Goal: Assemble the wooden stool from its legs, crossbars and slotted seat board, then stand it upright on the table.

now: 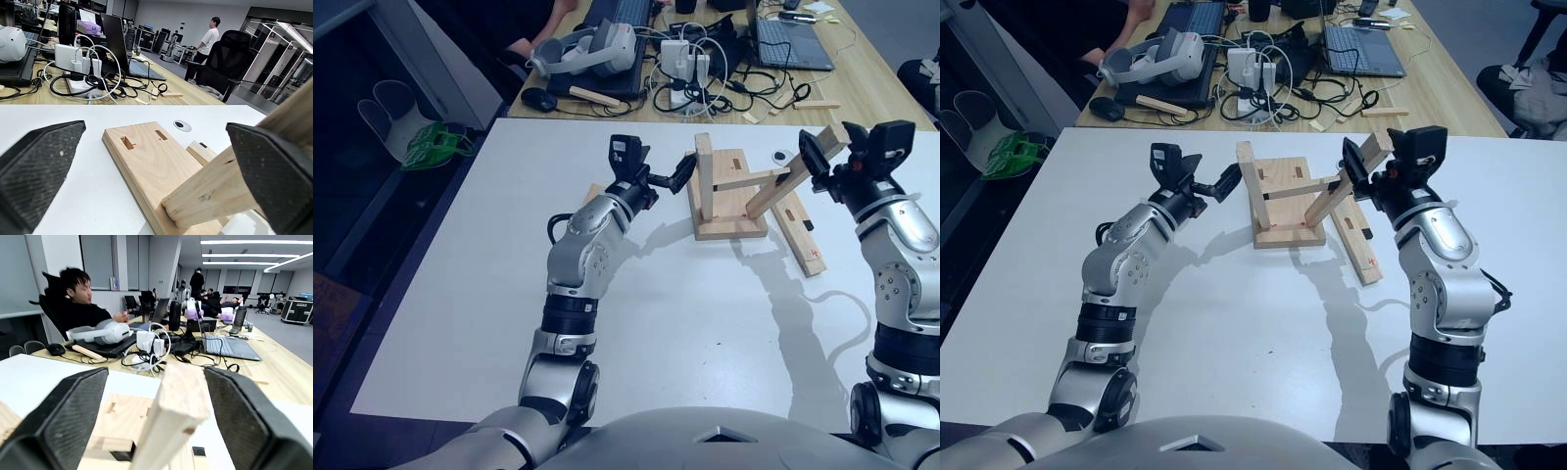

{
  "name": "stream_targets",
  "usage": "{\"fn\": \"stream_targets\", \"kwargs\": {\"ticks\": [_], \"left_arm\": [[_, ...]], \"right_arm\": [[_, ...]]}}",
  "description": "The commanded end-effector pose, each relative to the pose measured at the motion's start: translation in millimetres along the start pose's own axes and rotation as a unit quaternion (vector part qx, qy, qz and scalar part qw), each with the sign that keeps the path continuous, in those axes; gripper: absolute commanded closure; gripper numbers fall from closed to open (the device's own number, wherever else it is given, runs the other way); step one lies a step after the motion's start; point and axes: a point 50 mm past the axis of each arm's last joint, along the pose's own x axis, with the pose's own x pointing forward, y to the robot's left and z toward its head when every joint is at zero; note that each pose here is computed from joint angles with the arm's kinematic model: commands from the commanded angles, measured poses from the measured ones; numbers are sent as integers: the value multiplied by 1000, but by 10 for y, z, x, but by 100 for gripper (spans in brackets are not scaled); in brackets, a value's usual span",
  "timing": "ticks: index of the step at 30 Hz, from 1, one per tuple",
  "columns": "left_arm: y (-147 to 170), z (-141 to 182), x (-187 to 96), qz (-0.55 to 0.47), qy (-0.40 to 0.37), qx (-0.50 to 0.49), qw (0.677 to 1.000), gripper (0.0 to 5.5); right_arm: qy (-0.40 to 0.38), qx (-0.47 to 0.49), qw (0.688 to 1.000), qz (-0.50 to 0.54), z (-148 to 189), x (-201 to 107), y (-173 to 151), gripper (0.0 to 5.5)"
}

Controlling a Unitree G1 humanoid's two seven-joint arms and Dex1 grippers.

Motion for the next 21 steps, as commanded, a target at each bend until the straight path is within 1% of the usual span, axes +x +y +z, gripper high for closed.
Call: {"fn": "stream_targets", "kwargs": {"ticks": [1,3,5,7,11,13,16,21], "left_arm": [[1,0,10,3,1,0,1000,10],[1,0,11,3,2,0,1000,10],[-3,-4,19,3,3,0,1000,10],[-7,-7,25,2,2,-1,1000,10],[-18,-8,38,2,1,-3,1000,10],[-21,-12,44,2,0,-4,1000,10],[-26,-17,47,1,0,-5,1000,10],[-26,-28,48,0,2,-5,1000,10]], "right_arm": [[24,-2,999,-31,-78,47,-48,218],[22,16,999,-23,-53,80,-61,264],[38,41,998,13,-53,108,-119,318],[55,51,996,40,-68,115,-204,351],[69,76,993,55,-114,160,-408,423],[75,76,991,75,-135,169,-467,433],[76,87,986,123,-105,164,-537,434],[88,134,970,184,-110,100,-666,444]]}}
